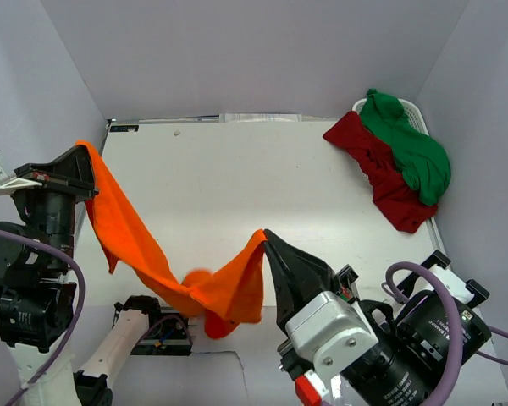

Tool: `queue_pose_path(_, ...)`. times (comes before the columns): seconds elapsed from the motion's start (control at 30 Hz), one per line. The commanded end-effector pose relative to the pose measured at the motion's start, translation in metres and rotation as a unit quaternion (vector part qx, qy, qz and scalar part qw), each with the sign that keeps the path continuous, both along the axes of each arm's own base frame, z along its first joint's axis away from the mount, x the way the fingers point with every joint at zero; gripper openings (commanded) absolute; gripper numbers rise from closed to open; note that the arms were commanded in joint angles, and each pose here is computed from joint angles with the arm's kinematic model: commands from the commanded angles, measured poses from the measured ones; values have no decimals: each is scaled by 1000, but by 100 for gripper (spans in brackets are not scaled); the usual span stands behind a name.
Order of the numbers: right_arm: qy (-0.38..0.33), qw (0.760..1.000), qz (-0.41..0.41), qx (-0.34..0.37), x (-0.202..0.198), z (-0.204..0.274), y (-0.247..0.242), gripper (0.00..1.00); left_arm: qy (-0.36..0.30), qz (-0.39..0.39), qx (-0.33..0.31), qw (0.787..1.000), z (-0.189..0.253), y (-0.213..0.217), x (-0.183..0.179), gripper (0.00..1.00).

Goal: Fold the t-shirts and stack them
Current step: Flatten out the tshirt

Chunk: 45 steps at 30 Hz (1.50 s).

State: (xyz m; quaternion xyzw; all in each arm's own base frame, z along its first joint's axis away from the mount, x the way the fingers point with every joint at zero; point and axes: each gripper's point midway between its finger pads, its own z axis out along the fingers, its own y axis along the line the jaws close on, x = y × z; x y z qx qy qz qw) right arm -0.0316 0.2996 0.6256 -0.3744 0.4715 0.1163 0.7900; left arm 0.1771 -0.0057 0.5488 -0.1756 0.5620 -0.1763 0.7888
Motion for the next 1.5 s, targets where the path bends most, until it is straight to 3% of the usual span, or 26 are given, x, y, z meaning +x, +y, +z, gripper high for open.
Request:
queue_pose_path(0.0, 75, 995, -28, 66, 49, 4, -50, 8, 25, -6, 6, 1000, -12, -4, 11, 0)
queue_pose_path(0.1, 94, 992, -40, 72, 65, -13, -55, 8, 45, -22, 8, 999, -25, -11, 23, 0)
queue_pose_path(0.27, 87, 974, -201, 63, 143, -55, -72, 8, 87, -51, 7, 995, -52, -27, 52, 0)
queue_pose_path(0.3, 92, 964, -235, 81, 163, -54, -94, 8, 94, -54, 6, 994, -58, -28, 55, 0)
queue_pose_path(0.47, 101, 952, -254, 136, 185, -45, -145, 8, 103, -69, 3, 992, -65, -36, 66, 0)
queue_pose_path(0.63, 59, 951, -287, 98, 193, -55, -123, 8, 109, -91, 4, 990, -65, -45, 73, 0)
queue_pose_path(0.7, 57, 933, -342, 97, 224, -65, -116, 8, 110, -90, 5, 990, -66, -44, 72, 0)
queue_pose_path(0.73, 41, 936, -338, 85, 239, -65, -100, 8, 109, -90, 6, 990, -66, -44, 70, 0)
queue_pose_path(0.77, 110, 936, -321, 100, 276, -69, -101, 8, 110, -87, 6, 990, -66, -43, 69, 0)
queue_pose_path(0.83, 220, 948, -230, 18, 339, -124, -58, 8, 110, -83, 10, 990, -67, -41, 68, 0)
queue_pose_path(0.87, 237, 925, -296, 26, 378, -136, -103, 8, 111, -75, 10, 991, -67, -38, 68, 0)
queue_pose_path(0.9, 249, 919, -303, 34, 394, -145, -117, 8, 113, -74, 11, 991, -69, -38, 69, 0)
queue_pose_path(0.93, 277, 931, -234, 48, 398, -148, -111, 8, 120, -73, 17, 990, -71, -38, 73, 0)
queue_pose_path(0.97, 276, 926, -242, 92, 415, -140, -146, 8, 119, -71, 19, 990, -69, -38, 73, 0)
queue_pose_path(1.03, 295, 923, -207, 134, 413, -138, -162, 8, 127, -61, 23, 990, -73, -35, 81, 0)
queue_pose_path(1.2, 327, 897, -261, 141, 458, -168, -215, 8, 163, -40, 34, 985, -92, -32, 107, 0)
queue_pose_path(1.37, 354, 900, -210, 142, 466, -181, -203, 8, 246, -53, 36, 967, -122, -45, 165, 0)
queue_pose_path(1.47, 353, 903, -200, 140, 468, -178, -199, 8, 249, -61, 23, 966, -124, -51, 180, 0)
